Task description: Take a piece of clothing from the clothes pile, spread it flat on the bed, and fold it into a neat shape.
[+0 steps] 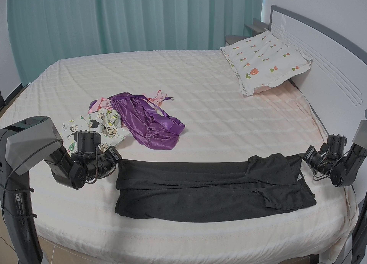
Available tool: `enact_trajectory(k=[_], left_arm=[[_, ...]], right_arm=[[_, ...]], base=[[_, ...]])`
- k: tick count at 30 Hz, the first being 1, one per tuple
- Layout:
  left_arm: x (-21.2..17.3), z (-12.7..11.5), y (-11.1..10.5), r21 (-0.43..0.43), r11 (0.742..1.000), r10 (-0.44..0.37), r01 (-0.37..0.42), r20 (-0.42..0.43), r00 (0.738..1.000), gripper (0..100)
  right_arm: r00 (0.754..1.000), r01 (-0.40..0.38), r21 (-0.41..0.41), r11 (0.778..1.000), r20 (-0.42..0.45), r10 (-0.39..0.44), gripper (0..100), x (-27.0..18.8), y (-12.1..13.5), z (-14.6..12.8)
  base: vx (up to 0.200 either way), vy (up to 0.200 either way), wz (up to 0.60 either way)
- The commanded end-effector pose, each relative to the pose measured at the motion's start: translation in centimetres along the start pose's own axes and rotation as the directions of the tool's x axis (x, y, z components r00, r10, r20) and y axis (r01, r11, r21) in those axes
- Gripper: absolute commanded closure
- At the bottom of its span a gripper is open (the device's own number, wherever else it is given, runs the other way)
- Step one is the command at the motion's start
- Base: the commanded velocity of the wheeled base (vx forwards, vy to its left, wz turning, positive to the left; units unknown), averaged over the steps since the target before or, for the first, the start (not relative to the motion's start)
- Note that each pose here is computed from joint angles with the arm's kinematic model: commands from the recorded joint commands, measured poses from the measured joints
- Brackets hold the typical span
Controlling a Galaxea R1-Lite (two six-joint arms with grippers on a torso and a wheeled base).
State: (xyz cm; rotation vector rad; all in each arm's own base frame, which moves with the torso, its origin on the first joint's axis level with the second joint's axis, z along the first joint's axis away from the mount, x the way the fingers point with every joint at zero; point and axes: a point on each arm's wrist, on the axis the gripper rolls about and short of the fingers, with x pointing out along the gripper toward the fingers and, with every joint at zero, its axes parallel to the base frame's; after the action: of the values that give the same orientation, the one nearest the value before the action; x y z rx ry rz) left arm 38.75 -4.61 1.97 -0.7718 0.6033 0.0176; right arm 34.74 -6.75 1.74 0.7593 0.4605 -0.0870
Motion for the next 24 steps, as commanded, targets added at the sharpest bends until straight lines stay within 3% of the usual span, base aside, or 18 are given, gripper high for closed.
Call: enact_trajectory(k=[1, 10, 11, 12, 20, 24], left_arm=[[-0.1, -0.2, 0.3, -0.002, 1.000, 0.009, -0.009, -0.009, 1.000, 100], [-0.1, -0.3, 0.3, -0.004, 1.000, 0.012, -0.012, -0.012, 1.000, 100], [-0.1, -0.5, 0.4, -0.005, 1.000, 0.015, -0.015, -0.018, 1.000, 0], [-0.1, -0.5, 0.5, -0.005, 1.000, 0.016, -0.016, -0.019, 1.000, 0], [0.7, -0.2, 0.3, -0.009, 1.000, 0.003, -0.003, -0.005, 1.000, 0], [-0.2, 0.6, -0.4, -0.032, 0.999, -0.015, 0.015, 0.013, 1.000, 0]], right_arm=[[1.000, 0.005, 0.003, 1.000, 0.001, -0.005, 100, 0.1, -0.3, 0.1], [1.000, 0.010, 0.006, 1.000, -0.008, -0.010, 100, 0.2, -0.5, -0.2], [1.000, 0.011, 0.006, 1.000, -0.009, -0.011, 100, 0.3, -0.6, -0.2], [1.000, 0.011, 0.006, 1.000, -0.009, -0.011, 0, 0.3, -0.6, -0.2], [1.000, 0.002, 0.003, 1.000, 0.014, -0.002, 0, -0.5, 0.1, 0.4], [0.999, -0.017, 0.007, 1.000, 0.049, 0.017, 0, -3.0, 1.3, 1.4]], base=[[0.000, 0.000, 0.00], [0.000, 0.000, 0.00], [0.000, 0.000, 0.00], [0.000, 0.000, 0.00], [0.000, 0.000, 0.00], [0.000, 0.000, 0.00]])
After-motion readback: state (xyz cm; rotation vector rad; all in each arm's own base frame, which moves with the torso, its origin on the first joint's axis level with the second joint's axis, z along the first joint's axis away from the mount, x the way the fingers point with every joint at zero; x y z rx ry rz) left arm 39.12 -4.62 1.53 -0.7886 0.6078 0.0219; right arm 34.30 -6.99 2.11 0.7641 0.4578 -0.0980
